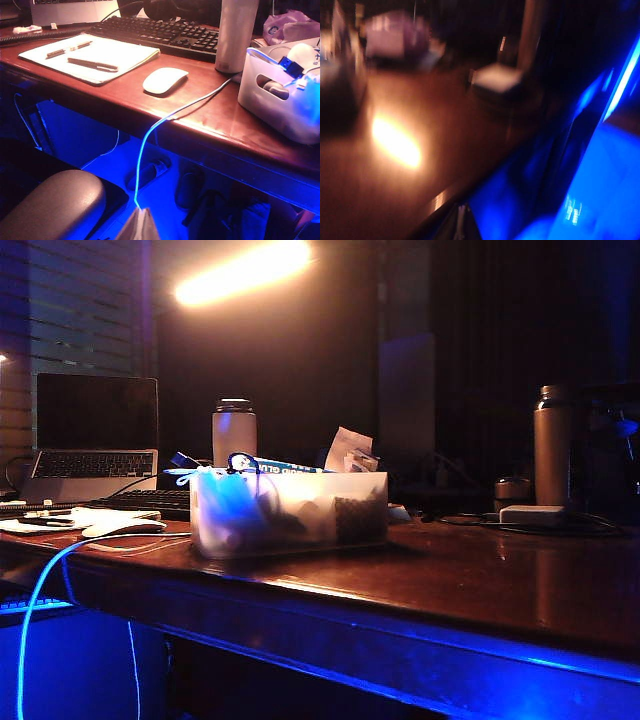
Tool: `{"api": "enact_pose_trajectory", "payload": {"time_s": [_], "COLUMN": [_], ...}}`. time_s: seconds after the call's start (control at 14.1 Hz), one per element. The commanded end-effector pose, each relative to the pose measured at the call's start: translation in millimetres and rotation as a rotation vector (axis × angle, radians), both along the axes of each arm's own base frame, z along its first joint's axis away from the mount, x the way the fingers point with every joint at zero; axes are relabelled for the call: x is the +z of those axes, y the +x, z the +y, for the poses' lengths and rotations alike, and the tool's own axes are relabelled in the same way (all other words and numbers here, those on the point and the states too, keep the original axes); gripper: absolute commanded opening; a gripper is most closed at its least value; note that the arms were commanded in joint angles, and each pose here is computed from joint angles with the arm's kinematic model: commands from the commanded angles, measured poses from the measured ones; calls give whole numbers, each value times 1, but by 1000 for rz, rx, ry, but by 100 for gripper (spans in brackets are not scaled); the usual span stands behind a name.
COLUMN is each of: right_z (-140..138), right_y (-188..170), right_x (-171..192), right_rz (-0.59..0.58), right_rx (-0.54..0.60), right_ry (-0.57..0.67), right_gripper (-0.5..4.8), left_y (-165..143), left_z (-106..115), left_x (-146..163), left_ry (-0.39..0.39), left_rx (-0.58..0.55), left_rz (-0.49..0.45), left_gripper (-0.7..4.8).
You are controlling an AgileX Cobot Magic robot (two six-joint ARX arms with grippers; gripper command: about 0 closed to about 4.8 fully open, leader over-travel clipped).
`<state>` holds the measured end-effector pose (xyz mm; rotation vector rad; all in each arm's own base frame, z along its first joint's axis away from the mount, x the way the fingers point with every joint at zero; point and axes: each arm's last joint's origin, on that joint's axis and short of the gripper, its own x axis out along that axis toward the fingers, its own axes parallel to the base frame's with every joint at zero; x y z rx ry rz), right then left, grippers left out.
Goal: Pick up the liquid glue and place it into the translucent box.
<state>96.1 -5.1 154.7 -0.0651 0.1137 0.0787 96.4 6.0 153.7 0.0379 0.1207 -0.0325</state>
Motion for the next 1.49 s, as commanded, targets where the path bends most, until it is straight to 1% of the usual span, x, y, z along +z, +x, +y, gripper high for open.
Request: {"api": "enact_pose_trajectory", "payload": {"time_s": [0.07,0.36,0.57,0.71,0.92,1.49], "right_z": [-1,0,-2,0,5,5], "right_y": [0,0,0,0,0,0], "right_x": [-4,-5,-5,-5,-5,-5], "right_rz": [33,39,44,45,38,39], "right_rx": [-65,-73,-126,-107,-50,-52], "right_ry": [-26,-31,-38,-39,-38,-38], "right_gripper": [4,3,4,4,4,4], "left_y": [0,0,0,0,0,0], "left_z": [0,0,0,0,0,0], "left_x": [0,0,0,0,0,0], "left_ry": [0,0,0,0,0,0], "left_rx": [-3,-3,-3,-3,-3,-6], "left_rz": [-1,-1,-1,-1,-1,-1], "left_gripper": [-2,-2,-2,-2,-2,-2]}}
